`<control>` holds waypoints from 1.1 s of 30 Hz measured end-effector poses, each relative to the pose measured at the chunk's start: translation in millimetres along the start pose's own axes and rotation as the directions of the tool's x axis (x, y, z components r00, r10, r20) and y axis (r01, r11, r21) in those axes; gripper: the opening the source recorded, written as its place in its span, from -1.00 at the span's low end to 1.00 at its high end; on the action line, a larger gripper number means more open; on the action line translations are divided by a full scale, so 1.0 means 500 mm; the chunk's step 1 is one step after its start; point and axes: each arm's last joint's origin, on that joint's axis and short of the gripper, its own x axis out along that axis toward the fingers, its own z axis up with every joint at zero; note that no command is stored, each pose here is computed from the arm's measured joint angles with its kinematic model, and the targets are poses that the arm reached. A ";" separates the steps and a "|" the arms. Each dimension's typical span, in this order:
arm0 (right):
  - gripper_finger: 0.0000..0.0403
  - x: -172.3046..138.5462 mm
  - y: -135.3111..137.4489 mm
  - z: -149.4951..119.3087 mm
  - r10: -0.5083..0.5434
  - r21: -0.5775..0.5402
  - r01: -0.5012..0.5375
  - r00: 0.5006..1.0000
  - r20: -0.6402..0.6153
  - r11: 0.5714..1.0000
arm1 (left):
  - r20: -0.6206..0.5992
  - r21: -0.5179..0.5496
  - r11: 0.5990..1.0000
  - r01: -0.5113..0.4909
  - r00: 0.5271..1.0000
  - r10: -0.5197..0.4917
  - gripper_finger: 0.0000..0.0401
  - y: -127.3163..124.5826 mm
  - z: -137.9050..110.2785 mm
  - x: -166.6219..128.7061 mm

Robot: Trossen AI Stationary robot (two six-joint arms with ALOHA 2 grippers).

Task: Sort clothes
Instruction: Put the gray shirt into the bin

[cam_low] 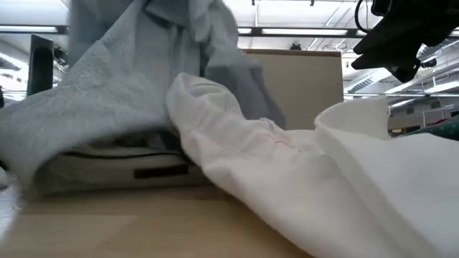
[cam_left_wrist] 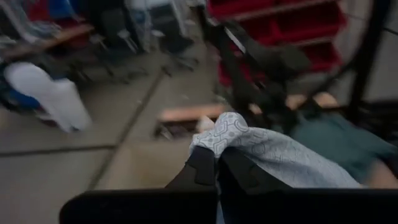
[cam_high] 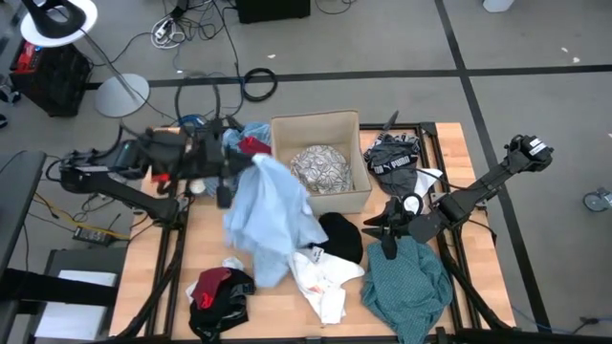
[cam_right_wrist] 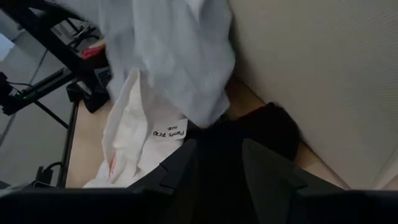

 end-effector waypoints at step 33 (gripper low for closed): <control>-0.36 0.000 0.002 0.003 0.005 -0.100 -0.002 1.000 0.020 0.995 | 0.659 0.014 0.908 -0.418 0.687 0.305 -1.00 0.252 0.266 0.224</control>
